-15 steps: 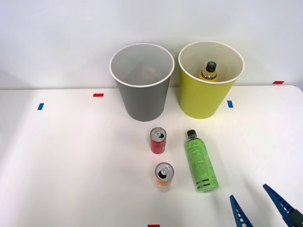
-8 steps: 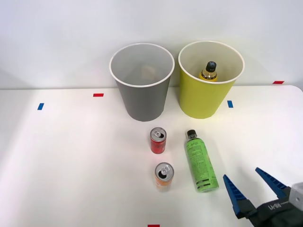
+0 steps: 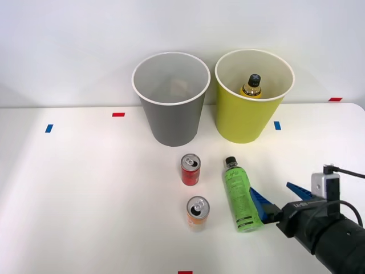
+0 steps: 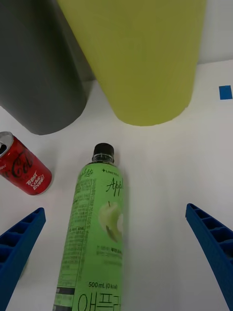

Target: Put cans in the gray bin, plastic bottles in the light green bin

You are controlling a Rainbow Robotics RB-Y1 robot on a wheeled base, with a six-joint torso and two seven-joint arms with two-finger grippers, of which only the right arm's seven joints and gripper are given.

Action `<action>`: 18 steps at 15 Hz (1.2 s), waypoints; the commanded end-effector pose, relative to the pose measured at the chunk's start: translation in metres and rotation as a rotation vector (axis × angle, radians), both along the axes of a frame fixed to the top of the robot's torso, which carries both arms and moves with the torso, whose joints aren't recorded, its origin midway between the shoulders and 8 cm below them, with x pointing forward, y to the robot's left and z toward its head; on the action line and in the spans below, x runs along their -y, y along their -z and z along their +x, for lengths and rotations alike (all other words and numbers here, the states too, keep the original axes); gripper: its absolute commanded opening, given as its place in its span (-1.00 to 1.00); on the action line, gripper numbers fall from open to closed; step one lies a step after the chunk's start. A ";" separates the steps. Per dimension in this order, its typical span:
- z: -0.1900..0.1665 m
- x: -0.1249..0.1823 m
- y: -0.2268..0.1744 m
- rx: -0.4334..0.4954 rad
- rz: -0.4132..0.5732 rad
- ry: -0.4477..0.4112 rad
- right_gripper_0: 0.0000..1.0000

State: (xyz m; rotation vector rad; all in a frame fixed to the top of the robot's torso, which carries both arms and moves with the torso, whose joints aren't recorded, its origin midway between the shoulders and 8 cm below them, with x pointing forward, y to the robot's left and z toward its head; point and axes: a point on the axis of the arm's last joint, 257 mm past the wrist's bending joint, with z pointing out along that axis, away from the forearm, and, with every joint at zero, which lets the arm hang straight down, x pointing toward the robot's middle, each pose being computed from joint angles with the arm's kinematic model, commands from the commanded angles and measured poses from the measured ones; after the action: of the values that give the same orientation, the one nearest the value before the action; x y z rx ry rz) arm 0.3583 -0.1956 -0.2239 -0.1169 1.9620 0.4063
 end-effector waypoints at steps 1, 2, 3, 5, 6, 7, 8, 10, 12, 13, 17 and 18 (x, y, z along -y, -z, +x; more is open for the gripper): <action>0.016 -0.010 0.005 -0.101 0.008 0.005 1.00; 0.018 -0.017 0.008 -0.149 0.035 0.013 1.00; 0.021 -0.022 0.007 -0.171 0.049 0.016 1.00; 0.025 -0.036 0.009 -0.237 0.075 0.023 1.00; 0.026 -0.041 0.010 -0.266 0.082 0.027 1.00; 0.028 -0.045 0.009 -0.287 0.069 0.024 1.00; 0.030 -0.046 0.008 -0.303 0.060 0.027 1.00; 0.030 -0.047 0.009 -0.342 0.029 0.031 1.00; 0.031 -0.042 0.011 -0.370 -0.014 0.041 1.00; 0.030 -0.039 0.013 -0.386 -0.034 0.049 1.00; 0.028 -0.039 0.018 -0.434 -0.145 0.085 1.00; 0.027 -0.045 0.018 -0.445 -0.128 0.100 1.00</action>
State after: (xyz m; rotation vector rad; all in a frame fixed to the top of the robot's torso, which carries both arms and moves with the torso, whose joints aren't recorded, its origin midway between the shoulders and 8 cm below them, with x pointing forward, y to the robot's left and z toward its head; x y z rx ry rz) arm 0.3858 -0.1566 -0.2424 -0.0311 2.4164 0.2569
